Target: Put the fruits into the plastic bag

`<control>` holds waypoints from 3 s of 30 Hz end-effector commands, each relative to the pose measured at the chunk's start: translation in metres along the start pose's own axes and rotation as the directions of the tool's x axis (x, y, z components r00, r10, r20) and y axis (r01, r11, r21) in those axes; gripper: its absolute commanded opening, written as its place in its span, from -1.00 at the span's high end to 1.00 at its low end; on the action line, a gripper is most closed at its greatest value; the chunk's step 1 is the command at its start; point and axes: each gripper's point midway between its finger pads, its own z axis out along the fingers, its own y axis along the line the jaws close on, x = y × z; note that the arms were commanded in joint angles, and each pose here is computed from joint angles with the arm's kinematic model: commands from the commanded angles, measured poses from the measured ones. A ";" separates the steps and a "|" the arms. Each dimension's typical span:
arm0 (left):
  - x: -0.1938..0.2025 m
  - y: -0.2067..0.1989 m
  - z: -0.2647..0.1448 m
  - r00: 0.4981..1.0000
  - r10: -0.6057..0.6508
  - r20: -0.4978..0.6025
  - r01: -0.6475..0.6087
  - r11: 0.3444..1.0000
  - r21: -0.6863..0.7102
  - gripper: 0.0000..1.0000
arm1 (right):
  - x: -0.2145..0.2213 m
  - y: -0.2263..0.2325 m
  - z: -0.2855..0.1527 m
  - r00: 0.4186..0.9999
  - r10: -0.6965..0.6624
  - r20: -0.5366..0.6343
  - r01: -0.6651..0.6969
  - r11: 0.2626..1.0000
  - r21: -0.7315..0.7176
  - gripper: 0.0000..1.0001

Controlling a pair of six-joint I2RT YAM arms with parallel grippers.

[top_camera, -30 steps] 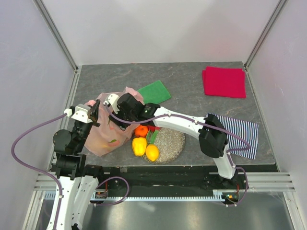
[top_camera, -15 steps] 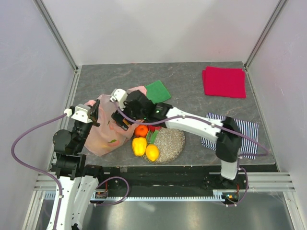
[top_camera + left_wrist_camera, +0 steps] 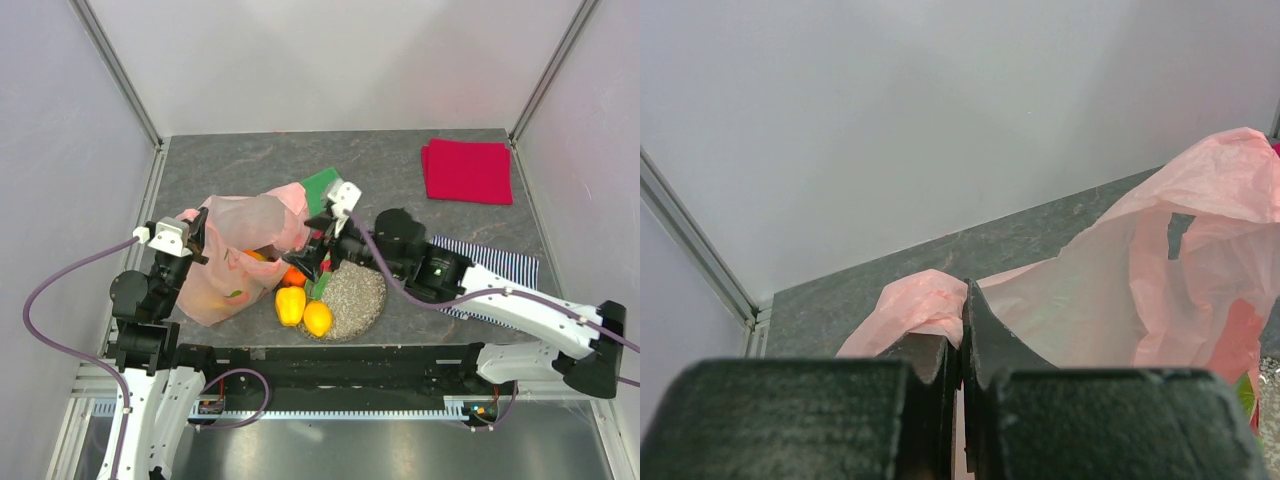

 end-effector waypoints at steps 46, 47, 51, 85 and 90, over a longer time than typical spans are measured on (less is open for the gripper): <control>-0.004 0.005 0.004 1.000 0.005 0.018 -0.004 1.000 -0.022 0.97 | 0.179 -0.085 -0.098 0.816 0.239 -0.527 0.158 0.784 0.600 0.00; -0.004 0.005 0.004 1.000 0.005 0.019 -0.004 1.000 -0.021 0.97 | 0.155 -0.087 -0.089 0.859 0.219 -0.463 0.129 0.782 0.609 0.01; -0.004 0.004 0.004 1.000 0.000 0.019 0.000 1.000 -0.018 0.97 | 0.067 -0.072 -0.060 0.970 0.110 -0.218 0.017 0.859 0.511 0.03; -0.001 0.000 0.006 1.000 -0.008 0.013 0.008 1.000 0.005 0.97 | 0.157 -0.057 0.140 0.859 0.165 -0.486 -0.103 0.983 0.152 0.17; 0.001 0.000 0.006 1.000 -0.006 0.009 0.006 1.000 0.002 0.97 | 0.194 -0.054 0.142 0.796 0.182 -0.577 -0.077 0.976 0.202 0.15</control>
